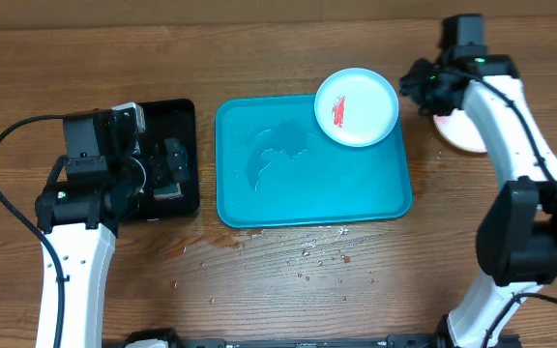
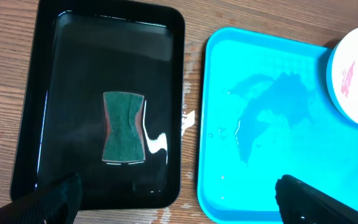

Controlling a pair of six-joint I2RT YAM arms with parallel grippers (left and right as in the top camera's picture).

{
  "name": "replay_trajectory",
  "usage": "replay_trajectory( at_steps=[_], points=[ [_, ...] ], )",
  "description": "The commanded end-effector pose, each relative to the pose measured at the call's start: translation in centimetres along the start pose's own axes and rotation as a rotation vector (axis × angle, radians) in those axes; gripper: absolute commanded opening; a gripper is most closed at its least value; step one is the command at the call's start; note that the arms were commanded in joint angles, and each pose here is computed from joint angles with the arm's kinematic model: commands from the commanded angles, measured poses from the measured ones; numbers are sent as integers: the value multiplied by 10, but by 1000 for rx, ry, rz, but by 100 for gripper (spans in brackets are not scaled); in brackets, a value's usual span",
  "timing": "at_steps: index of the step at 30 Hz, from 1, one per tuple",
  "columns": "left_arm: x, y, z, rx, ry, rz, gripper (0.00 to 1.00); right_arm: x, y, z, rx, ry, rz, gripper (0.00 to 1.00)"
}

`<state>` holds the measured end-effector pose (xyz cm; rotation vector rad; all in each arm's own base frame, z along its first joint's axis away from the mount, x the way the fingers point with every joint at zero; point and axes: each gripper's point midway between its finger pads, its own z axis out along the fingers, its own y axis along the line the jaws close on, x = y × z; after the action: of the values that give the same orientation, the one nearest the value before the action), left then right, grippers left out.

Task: Clean dirty plates on tray and stack at the side
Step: 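Move the right gripper to the last white plate and drag it left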

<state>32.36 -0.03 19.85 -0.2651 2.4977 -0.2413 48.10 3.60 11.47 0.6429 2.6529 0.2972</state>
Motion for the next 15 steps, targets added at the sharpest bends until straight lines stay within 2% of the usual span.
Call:
replay_trajectory(
  at_steps=[1,6,12,15],
  points=[
    [1,-2,2,4,5,24,100,12,4,15,44,35,65,51],
    [2,-2,2,4,7,24,100,37,6,30,91,104,175,51],
    [2,-2,2,4,7,23,100,50,8,38,113,137,195,52],
    [2,-2,2,4,7,23,100,52,7,39,121,143,197,64]
  ],
)
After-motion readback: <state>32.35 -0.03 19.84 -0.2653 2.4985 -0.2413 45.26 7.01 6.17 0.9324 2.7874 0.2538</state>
